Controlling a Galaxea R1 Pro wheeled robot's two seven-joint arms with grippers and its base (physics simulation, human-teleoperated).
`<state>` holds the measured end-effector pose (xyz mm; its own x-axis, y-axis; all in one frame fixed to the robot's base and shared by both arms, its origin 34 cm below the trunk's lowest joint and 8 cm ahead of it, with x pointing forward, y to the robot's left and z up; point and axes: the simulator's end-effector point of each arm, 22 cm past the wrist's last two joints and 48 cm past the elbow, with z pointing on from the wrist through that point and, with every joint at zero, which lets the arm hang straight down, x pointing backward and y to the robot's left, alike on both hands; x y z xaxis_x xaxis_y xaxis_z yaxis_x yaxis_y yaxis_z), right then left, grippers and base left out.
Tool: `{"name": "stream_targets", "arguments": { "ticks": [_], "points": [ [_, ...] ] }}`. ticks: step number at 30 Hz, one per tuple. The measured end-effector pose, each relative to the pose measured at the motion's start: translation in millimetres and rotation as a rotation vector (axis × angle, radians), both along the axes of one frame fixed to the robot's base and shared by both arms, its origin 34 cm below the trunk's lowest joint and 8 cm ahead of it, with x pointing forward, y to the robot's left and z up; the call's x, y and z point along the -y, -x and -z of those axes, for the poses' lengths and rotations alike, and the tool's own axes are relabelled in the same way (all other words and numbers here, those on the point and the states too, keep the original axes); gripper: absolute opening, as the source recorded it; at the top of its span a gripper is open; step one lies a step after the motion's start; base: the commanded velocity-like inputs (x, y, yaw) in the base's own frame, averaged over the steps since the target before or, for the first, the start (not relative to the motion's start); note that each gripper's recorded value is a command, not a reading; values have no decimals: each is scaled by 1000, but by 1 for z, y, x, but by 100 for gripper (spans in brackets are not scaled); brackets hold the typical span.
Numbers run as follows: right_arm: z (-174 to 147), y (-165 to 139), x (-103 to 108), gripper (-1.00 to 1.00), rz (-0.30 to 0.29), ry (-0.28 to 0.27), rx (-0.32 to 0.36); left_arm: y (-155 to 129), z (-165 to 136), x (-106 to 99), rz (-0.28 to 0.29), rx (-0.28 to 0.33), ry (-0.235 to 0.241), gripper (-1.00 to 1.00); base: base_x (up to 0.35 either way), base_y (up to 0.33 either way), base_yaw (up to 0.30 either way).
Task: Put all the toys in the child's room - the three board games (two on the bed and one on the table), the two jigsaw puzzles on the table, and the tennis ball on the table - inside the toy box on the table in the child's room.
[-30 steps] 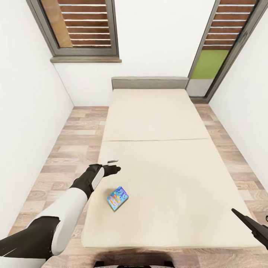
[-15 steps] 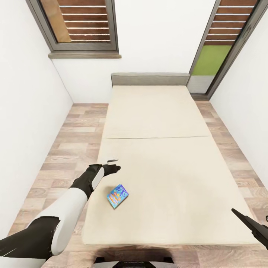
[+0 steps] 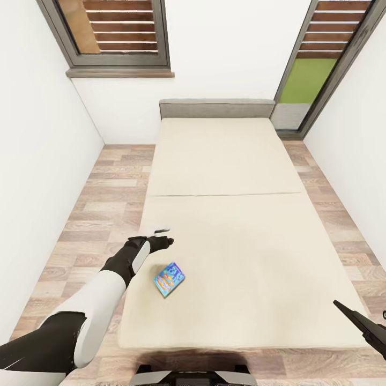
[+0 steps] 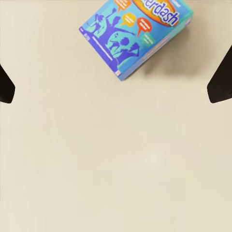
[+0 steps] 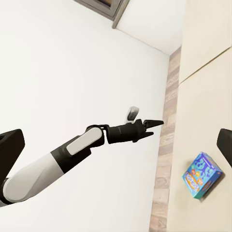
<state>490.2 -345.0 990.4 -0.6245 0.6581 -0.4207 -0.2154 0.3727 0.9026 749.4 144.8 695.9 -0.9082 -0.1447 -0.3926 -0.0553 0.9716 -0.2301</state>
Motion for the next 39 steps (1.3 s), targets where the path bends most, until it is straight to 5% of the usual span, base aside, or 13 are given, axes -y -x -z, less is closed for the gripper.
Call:
{"name": "stream_targets", "arguments": {
  "ticks": [39],
  "points": [
    [24, 1, 0, 100, 0, 0, -63, 21, 41, -3, -7, -66, -15, 100, 0, 0, 0]
  ]
}}
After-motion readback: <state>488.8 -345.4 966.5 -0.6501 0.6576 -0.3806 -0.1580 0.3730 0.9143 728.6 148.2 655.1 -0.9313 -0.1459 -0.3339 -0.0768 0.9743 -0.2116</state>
